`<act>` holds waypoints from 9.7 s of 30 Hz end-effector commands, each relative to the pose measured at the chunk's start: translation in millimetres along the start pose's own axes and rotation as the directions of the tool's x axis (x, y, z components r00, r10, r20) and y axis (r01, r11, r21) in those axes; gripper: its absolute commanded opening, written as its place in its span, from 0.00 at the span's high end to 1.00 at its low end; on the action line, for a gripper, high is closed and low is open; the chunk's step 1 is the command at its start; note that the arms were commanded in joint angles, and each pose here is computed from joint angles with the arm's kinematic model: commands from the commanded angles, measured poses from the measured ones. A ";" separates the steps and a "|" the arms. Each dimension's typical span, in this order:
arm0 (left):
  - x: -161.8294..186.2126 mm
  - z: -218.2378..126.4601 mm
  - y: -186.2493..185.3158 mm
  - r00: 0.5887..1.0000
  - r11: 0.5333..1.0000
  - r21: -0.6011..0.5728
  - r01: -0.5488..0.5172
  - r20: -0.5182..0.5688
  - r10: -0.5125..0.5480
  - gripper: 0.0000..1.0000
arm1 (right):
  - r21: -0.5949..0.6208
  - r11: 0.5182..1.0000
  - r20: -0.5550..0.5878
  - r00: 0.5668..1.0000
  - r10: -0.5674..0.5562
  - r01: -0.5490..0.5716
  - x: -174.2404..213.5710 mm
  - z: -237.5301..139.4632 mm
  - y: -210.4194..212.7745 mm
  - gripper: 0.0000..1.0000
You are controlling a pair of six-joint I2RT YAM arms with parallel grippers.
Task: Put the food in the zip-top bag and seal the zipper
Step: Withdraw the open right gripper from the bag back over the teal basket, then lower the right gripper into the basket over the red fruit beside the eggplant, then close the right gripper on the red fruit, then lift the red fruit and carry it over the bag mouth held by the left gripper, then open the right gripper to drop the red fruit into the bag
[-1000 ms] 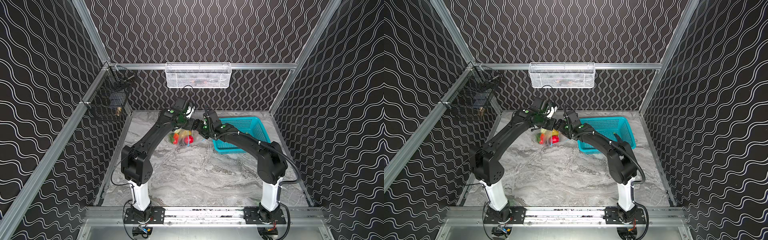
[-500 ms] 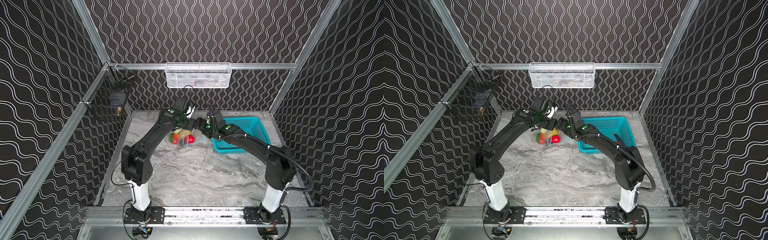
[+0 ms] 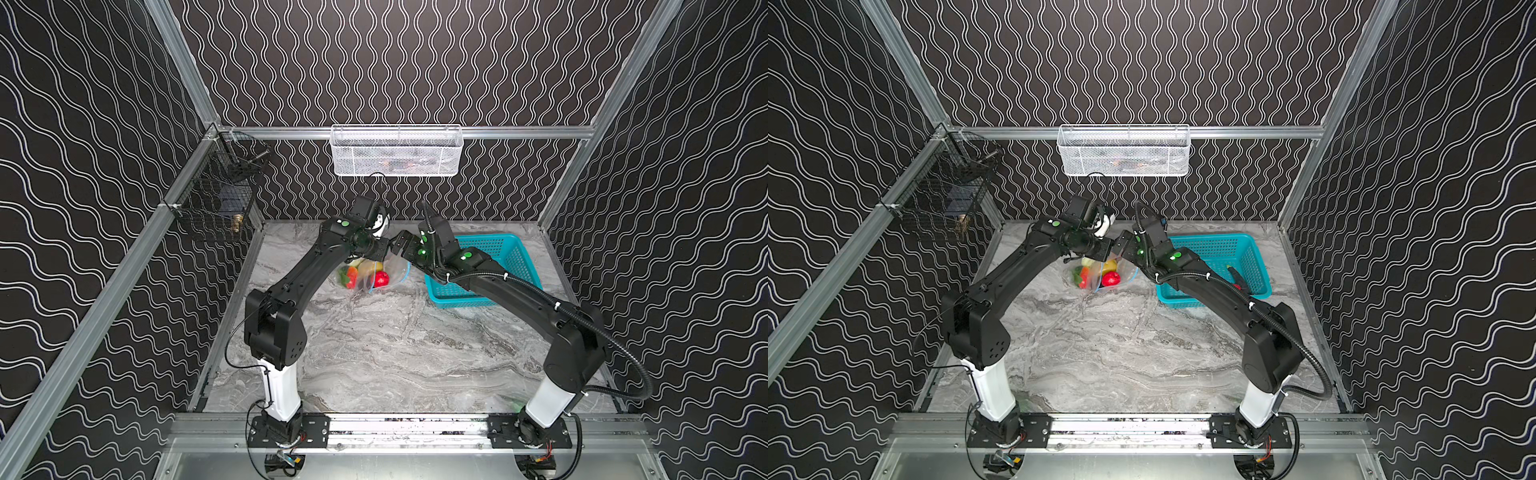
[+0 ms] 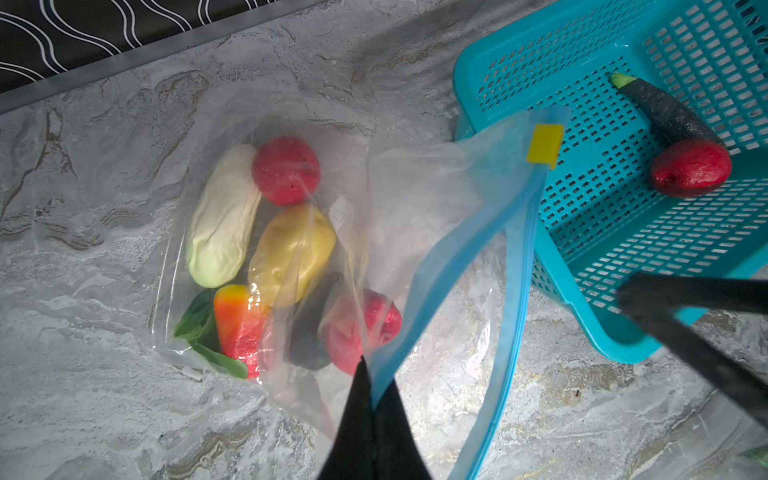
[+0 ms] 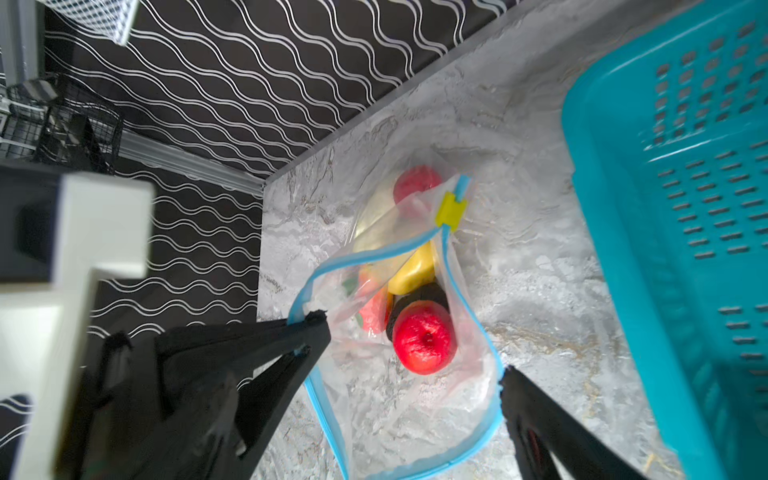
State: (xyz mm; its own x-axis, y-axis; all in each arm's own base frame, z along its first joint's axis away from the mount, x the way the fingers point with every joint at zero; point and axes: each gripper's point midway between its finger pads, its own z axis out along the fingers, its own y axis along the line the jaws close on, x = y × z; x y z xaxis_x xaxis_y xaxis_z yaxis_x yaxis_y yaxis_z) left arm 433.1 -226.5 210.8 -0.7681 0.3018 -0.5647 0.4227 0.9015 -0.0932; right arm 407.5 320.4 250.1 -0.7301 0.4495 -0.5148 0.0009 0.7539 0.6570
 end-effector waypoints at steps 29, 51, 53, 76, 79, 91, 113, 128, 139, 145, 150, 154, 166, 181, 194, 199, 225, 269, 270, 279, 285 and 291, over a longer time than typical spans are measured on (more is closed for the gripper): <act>-1.2 -5.6 9.2 0.998 0.999 0.011 0.052 0.023 -0.053 1.00 | 0.461 0.885 0.095 0.988 -0.118 0.062 -69.7 -51.0 -86.0 0.01; 0.6 -4.4 12.3 0.998 0.998 0.004 0.068 0.015 -0.068 1.00 | 0.594 0.805 0.036 0.999 -0.010 -0.013 -78.8 -79.2 -172.9 0.01; 0.5 -4.9 12.2 0.998 0.998 0.004 0.067 0.016 -0.067 1.00 | 0.598 0.801 0.029 1.000 0.001 -0.018 -79.4 -82.1 -178.7 0.01; 1.5 -4.8 19.4 0.998 0.998 -0.003 0.069 0.013 -0.069 1.00 | 0.760 0.650 -0.097 0.992 0.086 0.018 -90.1 -121.0 -265.7 0.01; 2.3 -4.0 23.0 0.997 0.997 -0.007 0.079 0.010 -0.078 1.00 | 0.750 0.660 -0.116 0.990 0.078 0.036 -90.6 -118.8 -272.2 0.01; 4.8 -0.7 18.3 0.996 0.996 0.026 0.085 -0.005 -0.084 1.00 | 0.746 0.658 -0.239 0.963 0.126 0.100 -69.7 -101.9 -309.0 0.01; 3.7 -3.6 22.5 0.997 0.997 0.004 0.079 0.008 -0.079 1.00 | 0.807 0.562 -0.347 0.915 0.205 0.181 -55.0 -66.1 -360.6 0.09; 2.5 -2.3 26.2 0.997 0.997 -0.014 0.078 0.014 -0.077 1.00 | 0.803 0.566 -0.373 0.897 0.236 0.186 -44.0 -44.9 -382.1 0.18; 3.5 -0.9 27.8 0.997 0.997 -0.023 0.076 0.015 -0.076 1.00 | 0.790 0.595 -0.363 0.895 0.258 0.149 -37.7 -34.1 -382.5 0.40; 4.2 -1.0 31.7 0.997 0.996 -0.038 0.077 0.017 -0.076 1.00 | 0.756 0.648 -0.337 0.904 0.263 0.093 -40.7 -28.4 -369.3 0.51; 5.5 0.2 31.4 0.997 0.996 -0.029 0.081 0.013 -0.081 1.00 | 0.731 0.680 -0.293 0.921 0.257 0.043 -48.0 -31.9 -355.5 0.53; 6.2 1.7 31.1 0.997 0.996 -0.027 0.083 0.008 -0.083 1.00 | 0.701 0.713 -0.264 0.931 0.252 0.005 -53.7 -32.6 -343.7 0.52; 6.9 2.9 30.4 0.996 0.996 -0.019 0.085 0.003 -0.085 1.00 | 0.605 0.788 -0.132 0.961 0.242 -0.115 -71.1 -41.0 -313.3 0.55; 4.4 -0.3 30.7 0.996 0.996 -0.020 0.087 0.012 -0.087 1.00 | 0.371 0.901 -0.049 0.964 0.261 -0.225 -79.4 -34.2 -271.9 0.56; 5.8 1.7 30.2 0.996 0.996 -0.015 0.092 0.005 -0.091 1.00 | 0.185 0.945 -0.022 0.960 0.280 -0.271 -80.1 -39.4 -240.4 0.57; 5.3 0.4 30.3 0.996 0.996 -0.016 0.091 0.009 -0.091 1.00 | 0.128 0.952 -0.021 0.959 0.282 -0.277 -81.6 -41.4 -226.6 0.57; 3.4 0.4 24.0 0.994 0.994 0.020 0.105 0.001 -0.105 1.00 | -0.063 0.997 -0.014 0.999 0.042 -0.043 -71.5 -29.3 -93.7 0.56; -5.0 -17.5 27.3 0.994 0.995 0.004 0.099 0.046 -0.099 1.00 | -0.309 0.951 -0.185 0.980 -0.066 0.006 22.3 33.4 43.4 0.56; -5.4 -17.9 27.2 0.994 0.995 0.005 0.100 0.047 -0.100 1.00 | -0.304 0.953 -0.191 0.979 -0.067 0.006 23.7 35.2 43.1 0.56; -9.5 -23.3 27.1 0.993 0.995 0.004 0.098 0.062 -0.098 1.00 | -0.306 0.952 -0.261 0.964 -0.059 -0.025 39.7 63.8 39.9 0.42; -7.9 -21.4 24.8 0.993 0.995 0.018 0.102 0.056 -0.103 1.00 | -0.319 0.947 -0.241 0.969 -0.055 -0.025 36.9 61.7 41.2 0.26; -7.4 -21.2 24.6 0.993 0.995 0.019 0.101 0.053 -0.102 1.00 | -0.312 0.950 -0.213 0.974 -0.071 0.001 31.7 53.4 41.0 0.18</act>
State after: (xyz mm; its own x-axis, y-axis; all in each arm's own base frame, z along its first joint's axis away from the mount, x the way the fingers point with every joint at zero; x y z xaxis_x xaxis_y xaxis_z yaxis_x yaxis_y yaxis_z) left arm 439.1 -198.5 224.9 -0.7840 0.2041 -0.5863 0.3525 0.9238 -0.1496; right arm 418.3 390.7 216.3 -0.8805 0.2685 -0.3908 -0.1751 0.5818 0.7943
